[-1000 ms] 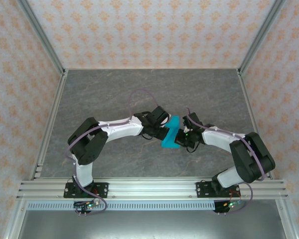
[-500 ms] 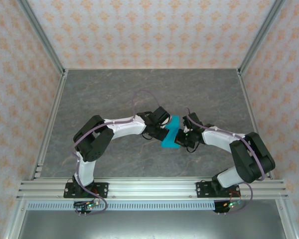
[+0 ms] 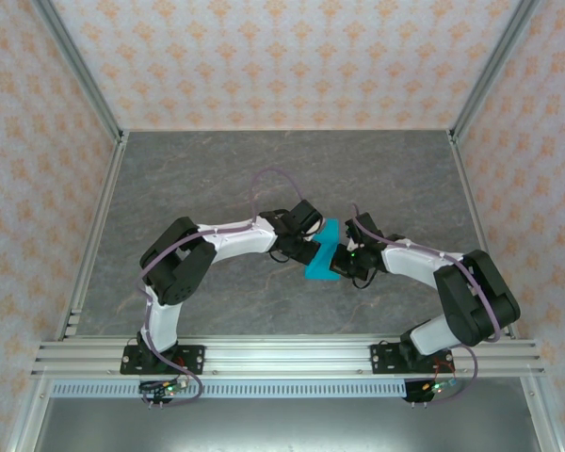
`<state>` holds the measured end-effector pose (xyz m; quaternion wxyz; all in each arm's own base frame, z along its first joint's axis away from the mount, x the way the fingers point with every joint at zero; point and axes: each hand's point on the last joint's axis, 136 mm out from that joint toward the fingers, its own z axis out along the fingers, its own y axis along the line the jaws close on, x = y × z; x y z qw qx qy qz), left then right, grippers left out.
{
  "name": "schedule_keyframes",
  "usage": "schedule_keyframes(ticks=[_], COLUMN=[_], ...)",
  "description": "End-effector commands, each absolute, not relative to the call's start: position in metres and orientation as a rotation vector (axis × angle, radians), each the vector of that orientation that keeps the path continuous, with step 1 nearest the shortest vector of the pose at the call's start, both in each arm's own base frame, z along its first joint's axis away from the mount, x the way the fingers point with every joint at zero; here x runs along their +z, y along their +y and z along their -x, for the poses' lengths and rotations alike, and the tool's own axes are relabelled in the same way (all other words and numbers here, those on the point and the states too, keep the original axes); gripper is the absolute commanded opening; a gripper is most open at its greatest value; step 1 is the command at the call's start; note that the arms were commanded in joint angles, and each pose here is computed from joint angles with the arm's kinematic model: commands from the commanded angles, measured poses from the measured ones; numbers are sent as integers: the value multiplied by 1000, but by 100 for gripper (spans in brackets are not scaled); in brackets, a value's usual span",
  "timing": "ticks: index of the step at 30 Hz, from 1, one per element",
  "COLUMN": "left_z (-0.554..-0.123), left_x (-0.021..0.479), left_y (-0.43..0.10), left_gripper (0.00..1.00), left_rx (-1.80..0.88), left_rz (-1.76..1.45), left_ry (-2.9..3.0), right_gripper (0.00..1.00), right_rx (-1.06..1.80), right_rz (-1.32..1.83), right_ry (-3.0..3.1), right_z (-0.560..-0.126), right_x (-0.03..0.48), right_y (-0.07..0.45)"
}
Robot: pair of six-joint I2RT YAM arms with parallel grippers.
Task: Fold a paper plane with a square sheet of paper (fold left side to right side)
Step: Fold the triangle a second time at the center of the table.
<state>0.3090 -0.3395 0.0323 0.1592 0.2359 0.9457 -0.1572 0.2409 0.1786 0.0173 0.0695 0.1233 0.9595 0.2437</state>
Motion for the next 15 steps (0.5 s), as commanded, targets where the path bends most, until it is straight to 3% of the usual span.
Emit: schedule_keyframes(ticks=[1, 15], left_z=[-316, -317], left_x=[32, 28], left_y=[-338, -338], left_gripper=[0, 0], left_rx=[-417, -413], left_rz=[-694, -687], left_ry=[2698, 2702], right_gripper=[0, 0], right_rx=[618, 617], right_rz=[-380, -380], right_ry=[2979, 2981], right_z=[-224, -223], right_x=[3, 2], right_y=[166, 166])
